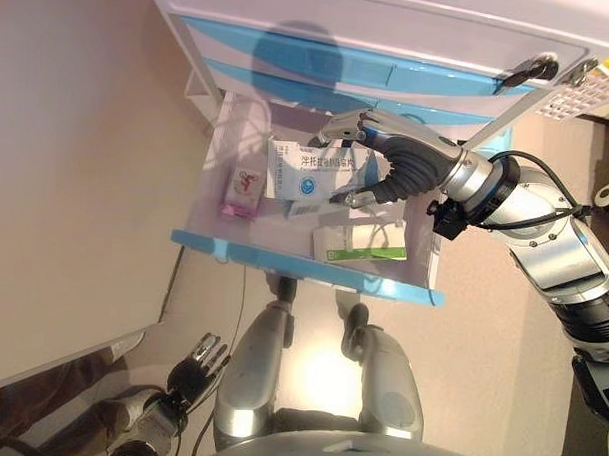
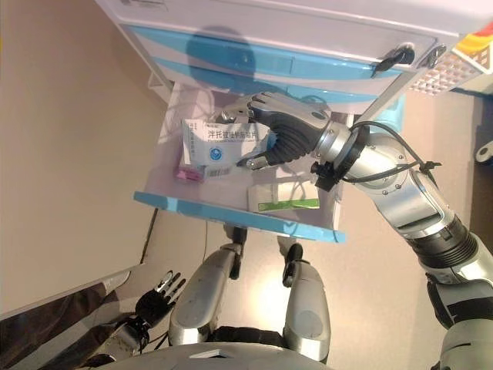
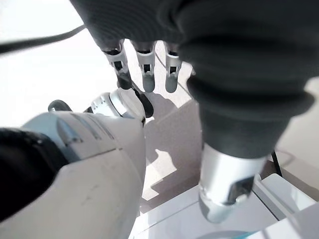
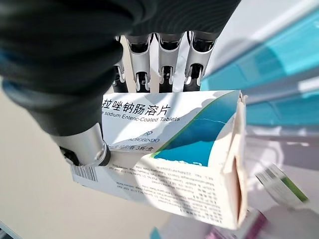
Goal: Open the drawer and pick up the medicine
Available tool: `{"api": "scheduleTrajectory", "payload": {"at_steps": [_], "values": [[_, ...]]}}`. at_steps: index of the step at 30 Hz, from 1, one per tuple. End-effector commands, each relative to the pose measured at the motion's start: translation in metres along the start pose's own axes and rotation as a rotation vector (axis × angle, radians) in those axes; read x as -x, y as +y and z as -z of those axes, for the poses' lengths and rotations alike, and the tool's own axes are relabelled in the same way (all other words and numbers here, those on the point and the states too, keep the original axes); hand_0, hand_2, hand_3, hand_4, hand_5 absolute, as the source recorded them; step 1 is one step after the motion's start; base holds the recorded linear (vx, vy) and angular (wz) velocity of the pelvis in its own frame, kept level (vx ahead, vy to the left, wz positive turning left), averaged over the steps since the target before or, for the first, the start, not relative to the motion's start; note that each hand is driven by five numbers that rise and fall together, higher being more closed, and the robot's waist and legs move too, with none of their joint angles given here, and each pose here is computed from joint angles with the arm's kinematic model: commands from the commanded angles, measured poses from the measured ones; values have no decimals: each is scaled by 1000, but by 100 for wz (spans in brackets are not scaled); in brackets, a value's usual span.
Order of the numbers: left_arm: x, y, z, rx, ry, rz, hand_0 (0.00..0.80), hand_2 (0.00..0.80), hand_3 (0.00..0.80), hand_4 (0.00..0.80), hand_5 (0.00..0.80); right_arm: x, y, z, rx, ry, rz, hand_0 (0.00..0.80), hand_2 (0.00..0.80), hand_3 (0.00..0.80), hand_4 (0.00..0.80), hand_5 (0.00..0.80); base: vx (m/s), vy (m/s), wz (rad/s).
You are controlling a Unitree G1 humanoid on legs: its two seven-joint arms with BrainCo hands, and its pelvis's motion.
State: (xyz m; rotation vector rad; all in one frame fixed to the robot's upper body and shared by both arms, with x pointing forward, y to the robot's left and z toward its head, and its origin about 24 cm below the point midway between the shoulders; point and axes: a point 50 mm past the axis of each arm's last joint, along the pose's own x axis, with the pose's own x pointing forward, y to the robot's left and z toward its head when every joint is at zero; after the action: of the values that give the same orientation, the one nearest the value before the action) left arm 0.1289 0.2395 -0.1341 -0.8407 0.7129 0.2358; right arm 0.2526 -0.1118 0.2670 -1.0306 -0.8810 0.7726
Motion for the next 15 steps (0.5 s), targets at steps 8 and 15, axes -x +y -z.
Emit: {"api": "scheduleTrajectory", "payload": {"at_steps": [8,15], "values": [[35,44,33,-10,106,-185,0,0,0,0,0,-4,-29,-13,-111,-95,240,800,800,800,800,800,84,0,-1],[45,55,36,-11,127,-243,0,0,0,0,0,-5,-42,-9,-140,-76,322,800,800,800,800,800,59,2,0]]}}
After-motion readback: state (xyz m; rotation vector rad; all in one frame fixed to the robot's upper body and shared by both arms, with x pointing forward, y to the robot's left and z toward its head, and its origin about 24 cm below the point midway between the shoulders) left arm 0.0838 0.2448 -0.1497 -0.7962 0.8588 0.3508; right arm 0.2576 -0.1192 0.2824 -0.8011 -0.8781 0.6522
